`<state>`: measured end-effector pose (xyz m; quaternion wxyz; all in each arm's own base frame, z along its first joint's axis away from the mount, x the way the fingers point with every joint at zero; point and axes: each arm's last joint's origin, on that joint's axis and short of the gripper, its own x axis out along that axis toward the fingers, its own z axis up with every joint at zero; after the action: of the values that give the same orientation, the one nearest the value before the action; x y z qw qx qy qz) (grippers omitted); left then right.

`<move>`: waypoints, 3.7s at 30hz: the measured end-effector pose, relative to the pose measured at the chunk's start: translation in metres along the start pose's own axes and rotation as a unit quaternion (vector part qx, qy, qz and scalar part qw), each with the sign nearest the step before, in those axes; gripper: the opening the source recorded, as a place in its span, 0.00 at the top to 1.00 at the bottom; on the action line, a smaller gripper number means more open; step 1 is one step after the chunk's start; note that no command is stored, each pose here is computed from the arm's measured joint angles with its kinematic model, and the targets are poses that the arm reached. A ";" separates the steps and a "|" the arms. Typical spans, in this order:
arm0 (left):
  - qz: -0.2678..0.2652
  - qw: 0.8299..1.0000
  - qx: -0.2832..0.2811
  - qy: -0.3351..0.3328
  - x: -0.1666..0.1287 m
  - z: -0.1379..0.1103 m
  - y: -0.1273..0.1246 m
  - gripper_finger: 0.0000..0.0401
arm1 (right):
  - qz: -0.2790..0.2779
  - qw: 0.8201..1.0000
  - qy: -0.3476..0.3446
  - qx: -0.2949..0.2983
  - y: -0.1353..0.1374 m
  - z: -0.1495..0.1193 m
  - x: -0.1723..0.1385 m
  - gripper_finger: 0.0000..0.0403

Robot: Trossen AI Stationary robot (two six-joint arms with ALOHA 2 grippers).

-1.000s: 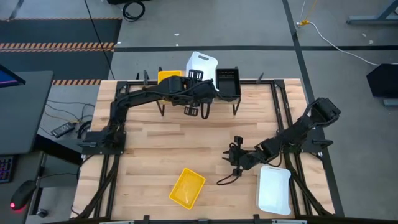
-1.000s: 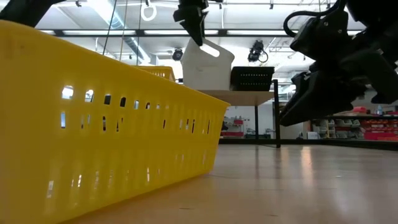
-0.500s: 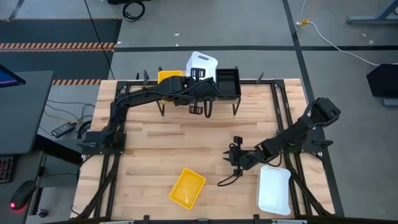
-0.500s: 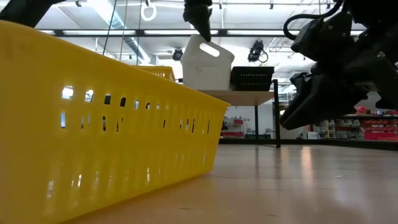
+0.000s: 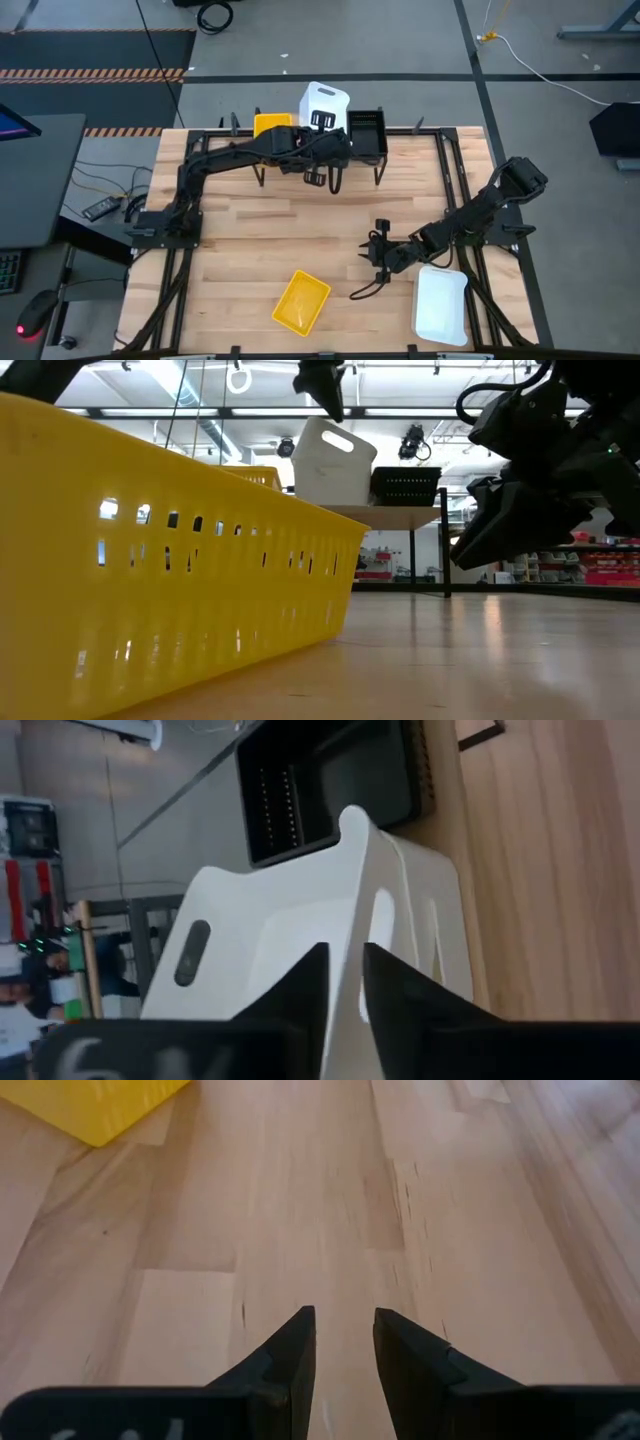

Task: Stack baskets on shelf by color
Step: Stack the left white bin on the white bin on the shelf

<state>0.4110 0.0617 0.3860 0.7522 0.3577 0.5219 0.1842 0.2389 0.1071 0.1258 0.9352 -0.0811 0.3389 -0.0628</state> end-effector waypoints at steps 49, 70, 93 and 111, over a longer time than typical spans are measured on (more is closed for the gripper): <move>0.056 0.991 0.097 0.078 0.035 0.015 -0.023 0.57 | 0.002 1.000 0.008 0.011 0.000 -0.002 0.000 0.73; 0.057 0.992 0.071 0.085 0.038 0.012 -0.020 0.85 | 0.006 1.000 0.009 0.011 0.000 -0.002 0.000 0.73; 0.109 0.987 0.071 0.092 0.032 0.019 -0.021 0.89 | 0.006 1.000 0.009 0.011 0.000 -0.002 0.000 0.73; 0.044 0.998 -0.023 0.041 0.024 0.016 -0.020 0.89 | 0.006 1.000 0.011 0.013 0.000 -0.002 0.000 0.73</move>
<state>0.4333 0.0583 0.3585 0.7296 0.3550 0.5314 0.2434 0.2376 0.1070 0.1243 0.9329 -0.0660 0.3484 -0.0624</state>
